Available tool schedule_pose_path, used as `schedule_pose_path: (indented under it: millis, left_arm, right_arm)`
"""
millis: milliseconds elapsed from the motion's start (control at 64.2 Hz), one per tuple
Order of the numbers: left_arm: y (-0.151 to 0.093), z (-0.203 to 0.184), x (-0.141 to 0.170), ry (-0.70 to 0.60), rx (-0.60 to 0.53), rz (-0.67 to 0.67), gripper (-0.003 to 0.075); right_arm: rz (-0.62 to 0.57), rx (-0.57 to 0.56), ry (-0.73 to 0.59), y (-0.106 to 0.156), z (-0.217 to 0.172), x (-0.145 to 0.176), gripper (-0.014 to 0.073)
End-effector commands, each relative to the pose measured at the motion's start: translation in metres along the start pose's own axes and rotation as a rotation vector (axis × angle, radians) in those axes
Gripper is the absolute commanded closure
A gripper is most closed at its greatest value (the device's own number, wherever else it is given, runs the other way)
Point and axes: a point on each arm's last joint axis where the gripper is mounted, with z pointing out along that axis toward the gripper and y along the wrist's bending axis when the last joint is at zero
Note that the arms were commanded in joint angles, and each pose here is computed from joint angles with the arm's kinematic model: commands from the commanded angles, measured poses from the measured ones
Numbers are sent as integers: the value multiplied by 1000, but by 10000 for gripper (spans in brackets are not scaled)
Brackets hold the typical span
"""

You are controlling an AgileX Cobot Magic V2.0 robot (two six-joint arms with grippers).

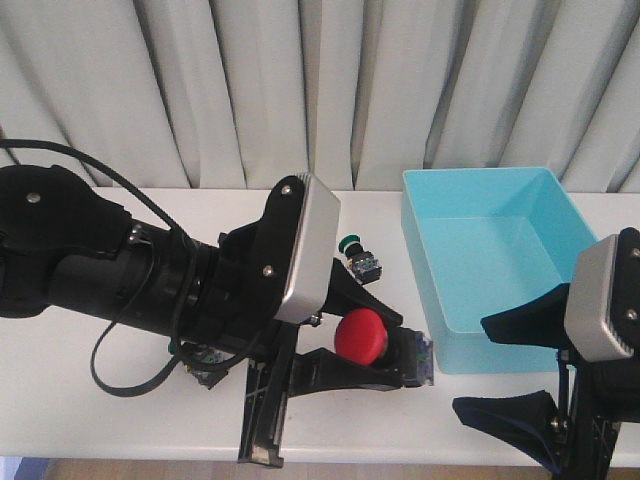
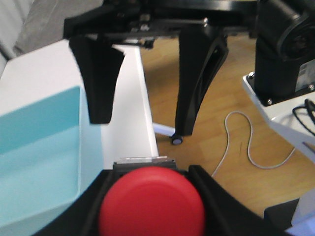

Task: Pick red and yellow buttons and place in box
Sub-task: 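Close the right gripper on the red button held by the left gripper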

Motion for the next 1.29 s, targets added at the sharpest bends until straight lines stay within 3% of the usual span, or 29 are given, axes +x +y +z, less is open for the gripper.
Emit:
schedule_pose_path:
  millis: [0, 436, 670, 779, 1090, 1277]
  left_arm:
    - [0, -10, -24, -129, -29, -8, 575]
    - [-3, -11, -26, -150, 8, -14, 575]
    - [-4, -11, -27, -153, 20, -12, 575]
    - [-4, -11, -27, -152, 22, -12, 575]
    - [-4, -11, -26, -152, 22, -11, 574]
    - [-5, -11, -26, -143, 27, -6, 514]
  right_arm:
    - [-62, -3, -99, 0, -6, -16, 47]
    - [-341, 45, -107, 22, 18, -37, 47]
    - [-399, 37, -128, 30, 22, -42, 64]
    - [-407, 40, -129, 30, 22, -42, 108]
    - [-410, 41, -129, 30, 22, -42, 337]
    - [-412, 41, -129, 30, 22, -42, 368]
